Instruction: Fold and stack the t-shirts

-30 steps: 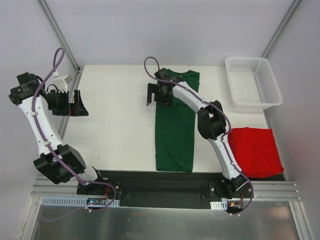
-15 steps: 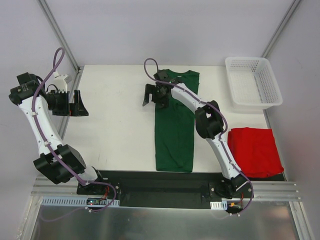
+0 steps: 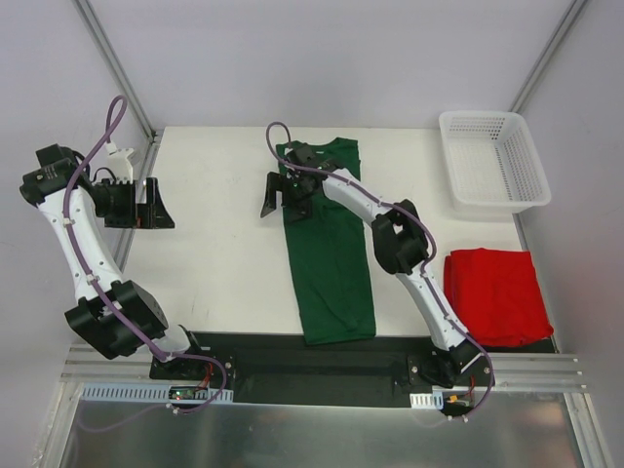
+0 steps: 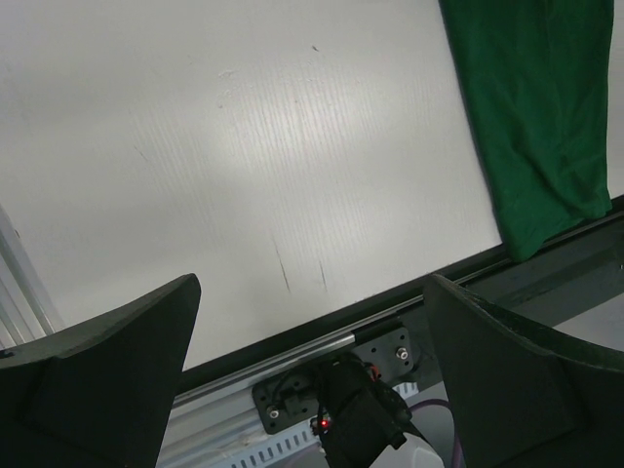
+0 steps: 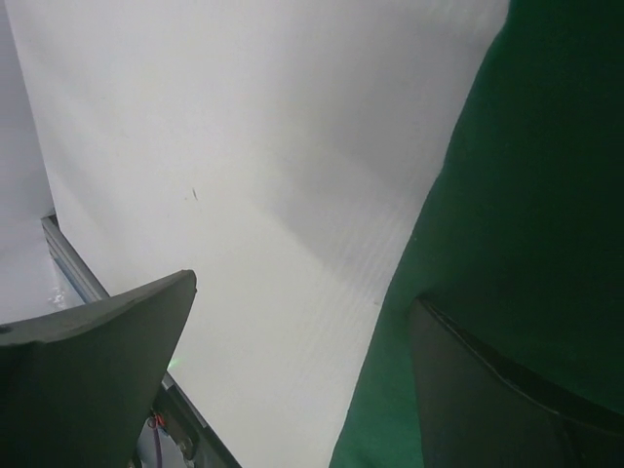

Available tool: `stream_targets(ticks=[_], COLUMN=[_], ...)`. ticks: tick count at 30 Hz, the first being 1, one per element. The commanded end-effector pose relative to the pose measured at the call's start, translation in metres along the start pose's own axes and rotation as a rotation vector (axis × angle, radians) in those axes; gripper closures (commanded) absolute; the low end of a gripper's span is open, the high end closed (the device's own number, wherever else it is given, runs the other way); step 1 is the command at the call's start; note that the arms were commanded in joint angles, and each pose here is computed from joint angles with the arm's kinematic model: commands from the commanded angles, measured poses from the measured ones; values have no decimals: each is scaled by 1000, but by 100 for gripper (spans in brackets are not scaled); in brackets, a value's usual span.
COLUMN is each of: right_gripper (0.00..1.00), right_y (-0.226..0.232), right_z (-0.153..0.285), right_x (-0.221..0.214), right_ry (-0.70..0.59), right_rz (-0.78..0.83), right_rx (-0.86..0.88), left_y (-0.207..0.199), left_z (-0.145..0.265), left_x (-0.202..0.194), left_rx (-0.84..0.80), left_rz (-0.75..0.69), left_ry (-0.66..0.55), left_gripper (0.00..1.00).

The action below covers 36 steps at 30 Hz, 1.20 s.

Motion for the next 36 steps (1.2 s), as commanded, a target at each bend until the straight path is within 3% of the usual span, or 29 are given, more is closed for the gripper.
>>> stream_targets(ticks=[1,20,29,34,36], right_gripper=[4,4,4,4,4], right_y=[-6,-11,1,45,69], right_z=[-16,-11,-4,37,80], right_x=[-7,61,66,41,26], right_ry=[52,-123,-122,-61,-74], right_rz=[-23,-179,-212,-97,-16], right_rx=[-8,95,184,316,353], left_y=[-37,-51,-47,-41,-36], left_z=[10,14,17,18,18], left_x=[-20,-38,-30,-20,-13], left_rx=[-118,-84,-68,-70,-71], left_rz=[99,107,119,126,136], left_ry=[56,75,70,57,52], left_gripper=[1,1,1,1,1])
Point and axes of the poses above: each gripper's point midway between its finger pads, its own z axis back along the fingers, its own y axis along the line the jaws close on, x = y × z, the point moved 4 cm from there along z, back along the fingers, and after that the axes turned 11 degrees about -z, right-handed, at the moved point
